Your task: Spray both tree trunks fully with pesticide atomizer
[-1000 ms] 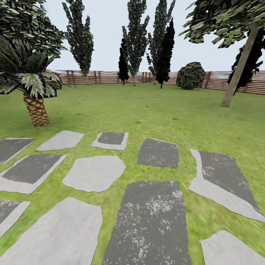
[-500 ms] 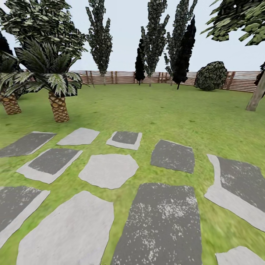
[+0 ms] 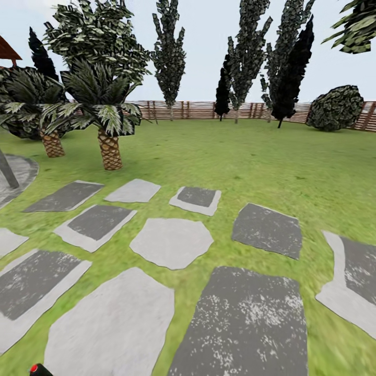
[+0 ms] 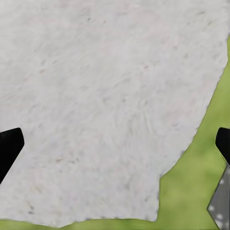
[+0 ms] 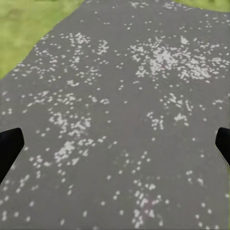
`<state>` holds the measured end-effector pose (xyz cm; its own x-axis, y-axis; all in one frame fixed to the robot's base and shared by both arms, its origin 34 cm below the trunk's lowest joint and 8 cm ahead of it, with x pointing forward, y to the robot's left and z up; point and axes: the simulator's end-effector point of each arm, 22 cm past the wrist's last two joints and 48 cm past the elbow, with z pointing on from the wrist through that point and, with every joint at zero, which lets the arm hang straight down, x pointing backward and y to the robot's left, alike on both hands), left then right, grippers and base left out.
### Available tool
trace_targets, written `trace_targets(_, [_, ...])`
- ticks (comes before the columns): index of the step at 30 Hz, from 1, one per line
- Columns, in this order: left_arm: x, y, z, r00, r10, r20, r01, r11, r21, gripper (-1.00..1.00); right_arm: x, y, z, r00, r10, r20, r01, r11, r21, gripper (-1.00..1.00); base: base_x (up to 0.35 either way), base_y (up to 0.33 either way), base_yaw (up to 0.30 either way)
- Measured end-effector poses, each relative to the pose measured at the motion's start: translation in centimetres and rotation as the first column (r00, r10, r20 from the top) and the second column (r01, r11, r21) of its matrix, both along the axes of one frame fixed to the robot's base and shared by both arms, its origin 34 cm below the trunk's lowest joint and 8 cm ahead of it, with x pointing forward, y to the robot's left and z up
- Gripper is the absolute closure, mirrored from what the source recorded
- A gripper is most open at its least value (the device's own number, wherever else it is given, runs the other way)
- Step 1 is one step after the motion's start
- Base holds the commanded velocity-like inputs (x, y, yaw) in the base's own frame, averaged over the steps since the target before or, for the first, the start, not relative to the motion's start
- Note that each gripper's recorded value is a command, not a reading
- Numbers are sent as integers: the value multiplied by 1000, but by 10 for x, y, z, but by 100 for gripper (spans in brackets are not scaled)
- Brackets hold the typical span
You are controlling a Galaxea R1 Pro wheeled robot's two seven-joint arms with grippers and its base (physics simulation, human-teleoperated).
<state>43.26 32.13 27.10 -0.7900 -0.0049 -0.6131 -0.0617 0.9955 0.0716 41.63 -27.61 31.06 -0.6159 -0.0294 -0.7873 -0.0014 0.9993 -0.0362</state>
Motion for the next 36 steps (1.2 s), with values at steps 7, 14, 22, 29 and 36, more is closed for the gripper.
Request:
trace_targets(7, [0, 0, 0, 1000, 0, 0, 0, 1000, 0, -100, 0, 0, 0, 1000, 0, 0, 0, 1000, 0, -100, 200, -216, 275])
trace_targets(14, [0, 0, 0, 1000, 1, 0, -1, 1000, 0, -100, 0, 0, 0, 1000, 0, 0, 0, 1000, 0, -100, 194, -223, 275])
trace_targets(22, [0, 0, 0, 1000, 0, 0, 0, 1000, 0, -100, 0, 0, 0, 1000, 0, 0, 0, 1000, 0, -100, 194, -224, 275])
trace_targets(29, [0, 0, 0, 1000, 0, 1, 0, 1000, 0, -100, 0, 0, 0, 1000, 0, 0, 0, 1000, 0, -100, 146, -153, 275])
trace_targets(36, [0, 1, 0, 1000, 0, 1, 0, 1000, 1, -100, 0, 0, 0, 1000, 0, 0, 0, 1000, 0, -100, 12, -9, 275])
